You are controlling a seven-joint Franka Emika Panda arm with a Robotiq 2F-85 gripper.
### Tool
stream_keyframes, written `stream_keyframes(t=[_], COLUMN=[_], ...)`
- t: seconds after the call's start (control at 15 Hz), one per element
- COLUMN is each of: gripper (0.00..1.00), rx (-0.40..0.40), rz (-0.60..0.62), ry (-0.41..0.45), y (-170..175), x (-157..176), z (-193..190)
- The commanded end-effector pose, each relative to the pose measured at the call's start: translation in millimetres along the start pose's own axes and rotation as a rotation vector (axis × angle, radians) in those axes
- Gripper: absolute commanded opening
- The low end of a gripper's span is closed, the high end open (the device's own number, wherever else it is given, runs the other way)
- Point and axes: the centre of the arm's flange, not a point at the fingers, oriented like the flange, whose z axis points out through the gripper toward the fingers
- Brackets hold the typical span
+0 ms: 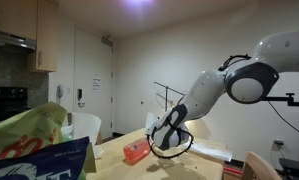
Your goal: Move the piece of tissue at the right to the left
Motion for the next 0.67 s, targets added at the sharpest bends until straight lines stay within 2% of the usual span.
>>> stream_keyframes(t=[0.0,0.6], gripper=[0.0,0.0], rx=[-0.017,-0.047], rz=[0.029,0.024], ry=[-0.027,-0.067], y=[7.7,11.3], x=[1.2,-4.4], z=[15.2,18.4])
